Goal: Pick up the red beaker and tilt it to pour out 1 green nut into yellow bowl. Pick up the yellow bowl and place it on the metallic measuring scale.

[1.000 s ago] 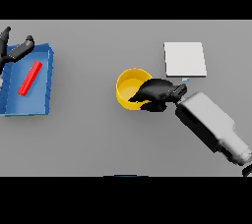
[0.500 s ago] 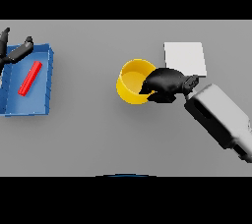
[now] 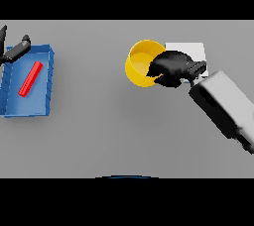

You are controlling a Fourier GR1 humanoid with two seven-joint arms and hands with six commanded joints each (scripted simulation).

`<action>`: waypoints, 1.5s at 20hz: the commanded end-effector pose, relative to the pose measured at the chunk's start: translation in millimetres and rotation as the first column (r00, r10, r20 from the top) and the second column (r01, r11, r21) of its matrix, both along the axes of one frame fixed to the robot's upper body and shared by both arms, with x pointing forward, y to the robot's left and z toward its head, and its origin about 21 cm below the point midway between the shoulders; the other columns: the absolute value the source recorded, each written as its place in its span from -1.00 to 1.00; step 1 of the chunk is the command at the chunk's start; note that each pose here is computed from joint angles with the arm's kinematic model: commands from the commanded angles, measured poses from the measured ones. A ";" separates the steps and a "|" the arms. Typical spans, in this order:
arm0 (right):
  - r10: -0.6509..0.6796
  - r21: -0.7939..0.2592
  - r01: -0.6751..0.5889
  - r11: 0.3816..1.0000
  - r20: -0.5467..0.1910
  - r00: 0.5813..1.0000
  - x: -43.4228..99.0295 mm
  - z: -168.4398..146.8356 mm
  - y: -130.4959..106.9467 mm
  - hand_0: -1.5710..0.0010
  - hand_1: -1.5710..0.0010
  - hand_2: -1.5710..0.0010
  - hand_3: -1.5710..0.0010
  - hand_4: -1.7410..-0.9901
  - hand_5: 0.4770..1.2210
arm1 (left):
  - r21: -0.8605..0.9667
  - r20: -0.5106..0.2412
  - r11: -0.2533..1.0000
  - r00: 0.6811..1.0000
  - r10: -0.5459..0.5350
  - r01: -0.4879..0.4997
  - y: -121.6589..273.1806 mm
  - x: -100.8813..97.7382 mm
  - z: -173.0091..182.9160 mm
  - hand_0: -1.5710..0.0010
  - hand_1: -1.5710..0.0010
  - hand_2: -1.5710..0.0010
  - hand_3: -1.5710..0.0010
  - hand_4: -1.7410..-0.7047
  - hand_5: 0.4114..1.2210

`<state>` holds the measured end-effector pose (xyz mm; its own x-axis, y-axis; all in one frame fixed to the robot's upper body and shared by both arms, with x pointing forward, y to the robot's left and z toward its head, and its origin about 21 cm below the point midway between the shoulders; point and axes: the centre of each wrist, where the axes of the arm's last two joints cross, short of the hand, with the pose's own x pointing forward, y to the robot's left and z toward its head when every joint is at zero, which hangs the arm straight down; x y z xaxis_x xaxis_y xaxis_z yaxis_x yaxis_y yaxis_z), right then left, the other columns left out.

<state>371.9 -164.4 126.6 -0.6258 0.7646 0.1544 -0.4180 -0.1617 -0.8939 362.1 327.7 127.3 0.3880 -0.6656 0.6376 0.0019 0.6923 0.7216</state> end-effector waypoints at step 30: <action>-0.376 -0.066 0.375 0.925 -0.001 0.926 58.2 -35.5 -98.3 -0.79 -0.46 -0.51 -0.77 -0.74 1.00 | -0.021 -0.021 0.999 0.999 0.043 -0.044 3.8 -0.7 7.4 1.00 1.00 1.00 1.00 0.73 -0.11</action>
<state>430.0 -262.9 90.9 -0.2881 0.9519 0.1041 -0.4719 -0.0465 -0.8804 361.4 331.5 134.7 0.4290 -0.6340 0.6434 -0.0135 0.7077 0.7064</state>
